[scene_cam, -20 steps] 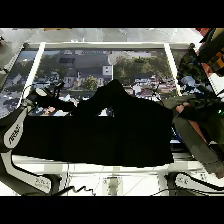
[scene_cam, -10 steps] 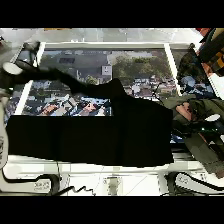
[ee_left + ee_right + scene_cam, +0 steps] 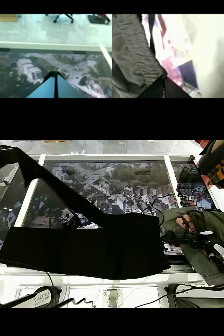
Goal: Fold the clothes and pants, and hang the long-sleeved shirts on hangers.
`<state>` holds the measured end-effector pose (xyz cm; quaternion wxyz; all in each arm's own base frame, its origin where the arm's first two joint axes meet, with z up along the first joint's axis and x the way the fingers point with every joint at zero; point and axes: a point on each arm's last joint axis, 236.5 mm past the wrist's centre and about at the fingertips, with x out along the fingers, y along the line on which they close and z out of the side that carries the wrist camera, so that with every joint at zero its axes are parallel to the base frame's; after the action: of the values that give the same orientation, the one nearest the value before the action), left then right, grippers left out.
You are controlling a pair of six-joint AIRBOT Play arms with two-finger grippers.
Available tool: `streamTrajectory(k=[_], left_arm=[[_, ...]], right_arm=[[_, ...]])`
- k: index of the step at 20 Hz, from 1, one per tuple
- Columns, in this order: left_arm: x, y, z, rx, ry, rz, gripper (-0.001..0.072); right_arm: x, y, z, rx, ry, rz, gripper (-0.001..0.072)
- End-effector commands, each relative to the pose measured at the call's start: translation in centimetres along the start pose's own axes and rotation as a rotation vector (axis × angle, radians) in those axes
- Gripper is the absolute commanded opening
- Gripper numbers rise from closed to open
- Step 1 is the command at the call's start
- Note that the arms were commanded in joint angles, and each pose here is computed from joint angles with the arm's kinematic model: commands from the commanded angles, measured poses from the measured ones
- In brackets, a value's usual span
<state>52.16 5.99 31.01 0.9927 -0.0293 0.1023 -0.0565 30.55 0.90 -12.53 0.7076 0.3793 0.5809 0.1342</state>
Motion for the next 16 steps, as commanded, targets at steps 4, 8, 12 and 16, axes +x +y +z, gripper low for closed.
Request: streamTrajectory(k=[4,8,12,16], left_arm=[[-0.7,3.5,-1.3,0.090,0.067,0.121,0.0012],[-1.6,7.2,-2.6,0.148,0.139,0.267,0.0012],[-3.9,12.6,-3.6,0.100,0.187,0.464,0.0012],[-3.6,14.6,-12.2,-0.002,0.468,0.473,0.0012]], right_arm=[[-0.5,1.2,2.5,-0.108,-0.090,0.036,0.0021],[-0.6,1.6,2.3,-0.114,-0.082,0.045,0.0020],[-2.8,2.7,3.2,-0.202,-0.144,-0.006,0.0019],[-6.0,0.5,1.7,-0.304,-0.103,-0.229,0.0019]])
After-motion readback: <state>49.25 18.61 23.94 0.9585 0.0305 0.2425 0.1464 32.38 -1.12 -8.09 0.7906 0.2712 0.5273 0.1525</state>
